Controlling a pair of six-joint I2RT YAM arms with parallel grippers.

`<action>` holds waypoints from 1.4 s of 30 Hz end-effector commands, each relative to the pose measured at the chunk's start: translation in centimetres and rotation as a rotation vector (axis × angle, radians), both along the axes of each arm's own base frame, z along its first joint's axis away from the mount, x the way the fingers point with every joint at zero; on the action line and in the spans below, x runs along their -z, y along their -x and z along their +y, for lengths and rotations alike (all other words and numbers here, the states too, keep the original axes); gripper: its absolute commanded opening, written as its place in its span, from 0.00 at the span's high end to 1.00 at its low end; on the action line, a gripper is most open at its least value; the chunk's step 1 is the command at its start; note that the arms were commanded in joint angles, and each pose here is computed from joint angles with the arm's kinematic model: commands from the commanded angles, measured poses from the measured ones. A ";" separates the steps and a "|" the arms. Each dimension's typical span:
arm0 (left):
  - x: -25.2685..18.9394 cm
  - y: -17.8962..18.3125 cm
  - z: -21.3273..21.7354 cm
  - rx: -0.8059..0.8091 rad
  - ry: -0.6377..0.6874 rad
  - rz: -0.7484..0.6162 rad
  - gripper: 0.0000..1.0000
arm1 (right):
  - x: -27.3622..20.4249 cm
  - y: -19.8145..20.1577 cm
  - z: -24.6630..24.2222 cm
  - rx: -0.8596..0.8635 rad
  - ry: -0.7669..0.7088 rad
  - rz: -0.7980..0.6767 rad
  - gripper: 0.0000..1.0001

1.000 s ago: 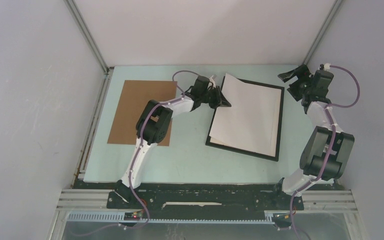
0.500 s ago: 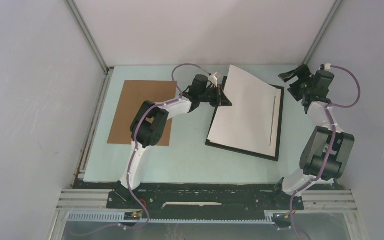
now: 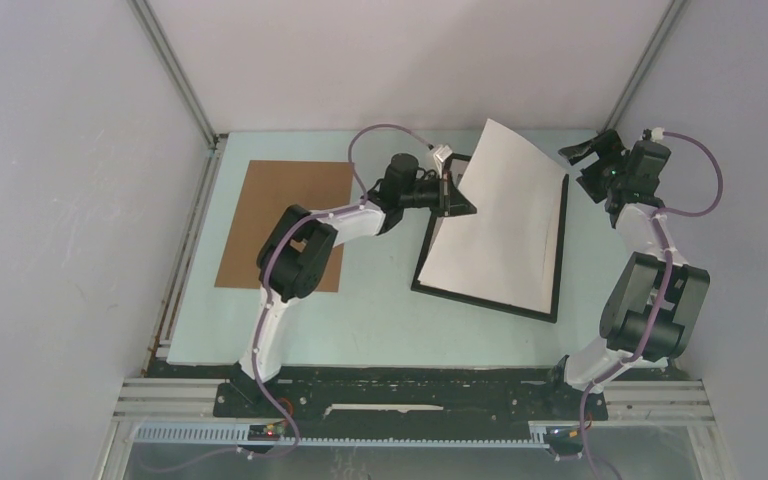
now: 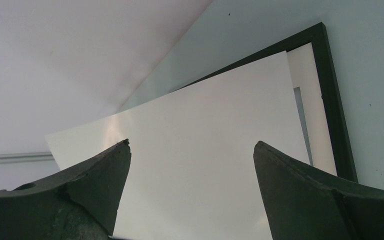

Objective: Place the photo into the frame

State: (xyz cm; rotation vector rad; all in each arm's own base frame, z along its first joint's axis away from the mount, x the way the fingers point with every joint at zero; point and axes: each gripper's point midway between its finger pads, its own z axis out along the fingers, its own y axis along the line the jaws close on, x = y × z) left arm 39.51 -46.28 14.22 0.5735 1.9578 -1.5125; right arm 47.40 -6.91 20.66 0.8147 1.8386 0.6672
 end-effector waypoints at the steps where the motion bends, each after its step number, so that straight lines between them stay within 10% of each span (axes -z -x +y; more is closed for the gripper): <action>1: -5.1 1.3 0.7 0.033 0.103 -0.117 1.00 | -0.4 -0.1 -0.4 0.001 0.003 -0.019 0.00; 42: -3.7 -0.3 -0.4 0.028 0.226 0.083 1.00 | -6.5 4.3 -3.0 0.100 0.064 -0.119 0.00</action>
